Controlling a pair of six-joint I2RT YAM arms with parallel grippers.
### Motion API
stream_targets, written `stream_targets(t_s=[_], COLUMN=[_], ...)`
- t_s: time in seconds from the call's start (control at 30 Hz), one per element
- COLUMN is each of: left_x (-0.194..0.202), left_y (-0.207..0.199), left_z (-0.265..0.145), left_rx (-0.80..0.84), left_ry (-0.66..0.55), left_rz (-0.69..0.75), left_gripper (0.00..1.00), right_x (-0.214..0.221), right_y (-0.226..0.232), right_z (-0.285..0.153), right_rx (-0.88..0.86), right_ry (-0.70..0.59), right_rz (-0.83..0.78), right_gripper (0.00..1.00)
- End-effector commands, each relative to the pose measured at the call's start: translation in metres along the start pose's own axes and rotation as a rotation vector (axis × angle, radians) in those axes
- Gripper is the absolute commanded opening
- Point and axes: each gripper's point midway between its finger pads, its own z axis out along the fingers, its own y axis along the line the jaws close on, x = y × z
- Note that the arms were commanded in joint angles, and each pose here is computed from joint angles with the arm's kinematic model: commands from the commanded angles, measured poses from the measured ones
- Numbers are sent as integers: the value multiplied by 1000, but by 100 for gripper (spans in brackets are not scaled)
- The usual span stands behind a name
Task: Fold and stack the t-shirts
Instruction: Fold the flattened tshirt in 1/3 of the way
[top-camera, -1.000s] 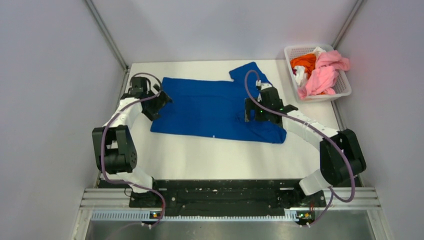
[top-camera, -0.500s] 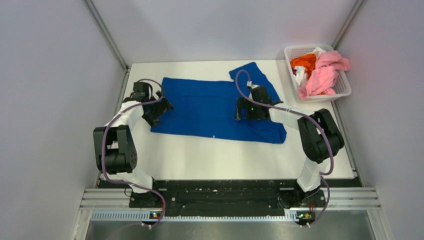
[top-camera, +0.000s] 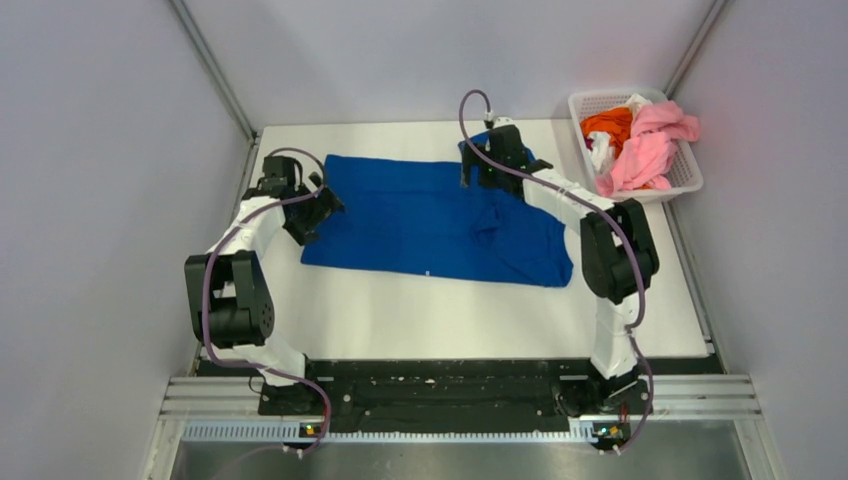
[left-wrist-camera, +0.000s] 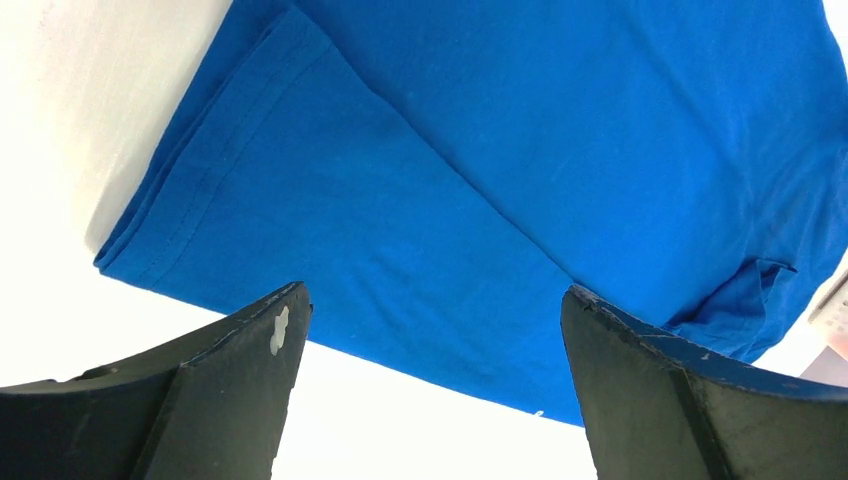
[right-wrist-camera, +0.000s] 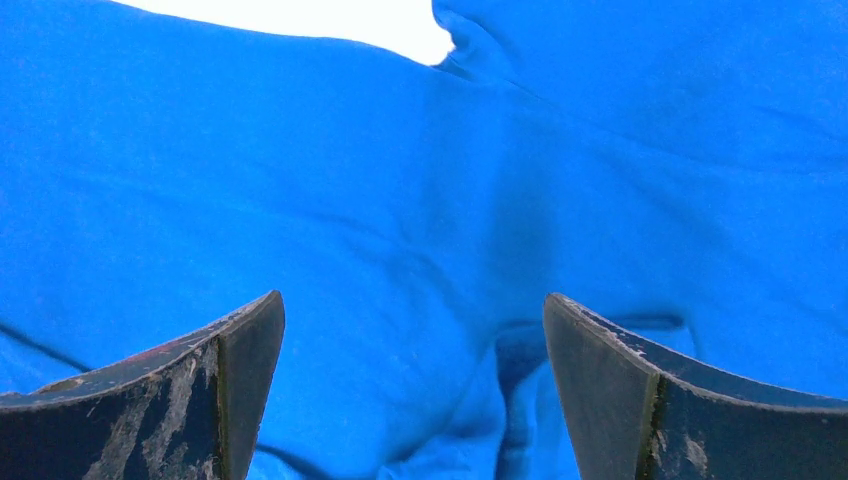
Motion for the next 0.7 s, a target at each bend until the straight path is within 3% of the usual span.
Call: stream_targets(t_s=[0.0, 0.23, 0.37, 0.5, 0.67], left_x=[-14, -8, -5, -3, -5], left_y=[-19, -18, -12, -9, -10], left_z=[-9, -7, -7, -7, -10], left_rx=[72, 82, 68, 56, 56], left_ry=[-33, -21, -21, -17, -25], left_rz=[21, 29, 34, 33, 38], left_gripper=[99, 99, 99, 99, 99], right_x=[-3, 82, 114, 111, 66], right_y=[-17, -18, -6, 26, 58], right_z=[-40, -83, -84, -63, -25], right_rx=[83, 28, -7, -85, -65], right_ry=[-4, 157, 224, 241, 156], right_rz=[-15, 93, 97, 65, 10], right_gripper=[99, 99, 99, 99, 99])
